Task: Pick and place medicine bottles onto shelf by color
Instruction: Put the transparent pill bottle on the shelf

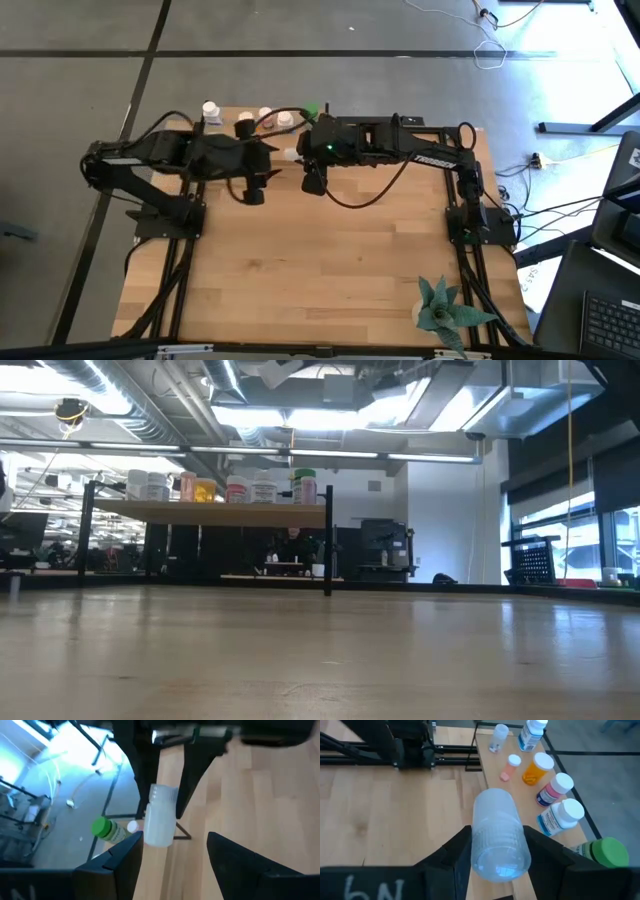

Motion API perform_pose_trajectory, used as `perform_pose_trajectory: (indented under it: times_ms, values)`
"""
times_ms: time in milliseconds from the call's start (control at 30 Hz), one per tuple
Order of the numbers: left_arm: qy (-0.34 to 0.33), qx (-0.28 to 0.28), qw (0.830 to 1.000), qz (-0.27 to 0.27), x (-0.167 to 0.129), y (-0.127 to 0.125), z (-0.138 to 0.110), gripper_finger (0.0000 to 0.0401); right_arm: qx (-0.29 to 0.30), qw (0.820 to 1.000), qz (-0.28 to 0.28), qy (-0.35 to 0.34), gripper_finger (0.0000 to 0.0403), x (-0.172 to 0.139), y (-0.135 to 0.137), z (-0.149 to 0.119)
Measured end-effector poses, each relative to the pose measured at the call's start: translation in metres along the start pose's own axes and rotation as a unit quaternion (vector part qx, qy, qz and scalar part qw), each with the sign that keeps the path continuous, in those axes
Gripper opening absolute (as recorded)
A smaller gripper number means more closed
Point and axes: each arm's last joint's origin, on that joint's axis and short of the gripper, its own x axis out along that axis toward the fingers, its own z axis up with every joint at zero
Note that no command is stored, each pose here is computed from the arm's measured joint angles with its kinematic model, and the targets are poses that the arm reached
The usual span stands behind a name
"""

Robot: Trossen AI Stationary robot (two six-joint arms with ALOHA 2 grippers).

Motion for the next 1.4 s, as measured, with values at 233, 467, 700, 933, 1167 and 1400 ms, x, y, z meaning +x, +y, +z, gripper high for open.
perform_pose_trajectory:
  times_ms: [233, 467, 700, 933, 1167, 1400]
  values:
    - [0.035, 0.005, 0.999, -0.006, 0.035, 0.006, -0.001, 0.0214, -0.012, 1.0, 0.0, 0.001, 0.0156, 0.0, 0.0, 0.0]
    - [0.044, 0.002, 0.998, -0.039, 0.053, 0.01, -0.002, 0.0214, -0.014, 1.0, 0.001, 0.001, 0.0156, 0.0, 0.0, 0.0]
    - [0.05, -0.009, 0.998, -0.044, 0.059, 0.018, -0.005, 0.0214, -0.013, 1.0, 0.001, -0.002, 0.0156, 0.0, 0.0, 0.0]
    - [0.049, -0.006, 0.997, -0.058, 0.063, 0.027, -0.008, 0.0214, -0.012, 1.0, 0.001, -0.006, 0.0156, 0.0, 0.0, 0.001]
    - [0.048, -0.005, 0.997, -0.062, 0.068, 0.03, -0.009, 0.0214, -0.012, 1.0, 0.0, -0.006, 0.0156, 0.0, 0.0, 0.001]
    - [0.049, -0.008, 0.997, -0.061, 0.068, 0.03, -0.009, 0.0214, -0.012, 1.0, 0.0, -0.005, 0.0156, 0.0, 0.0, 0.001]
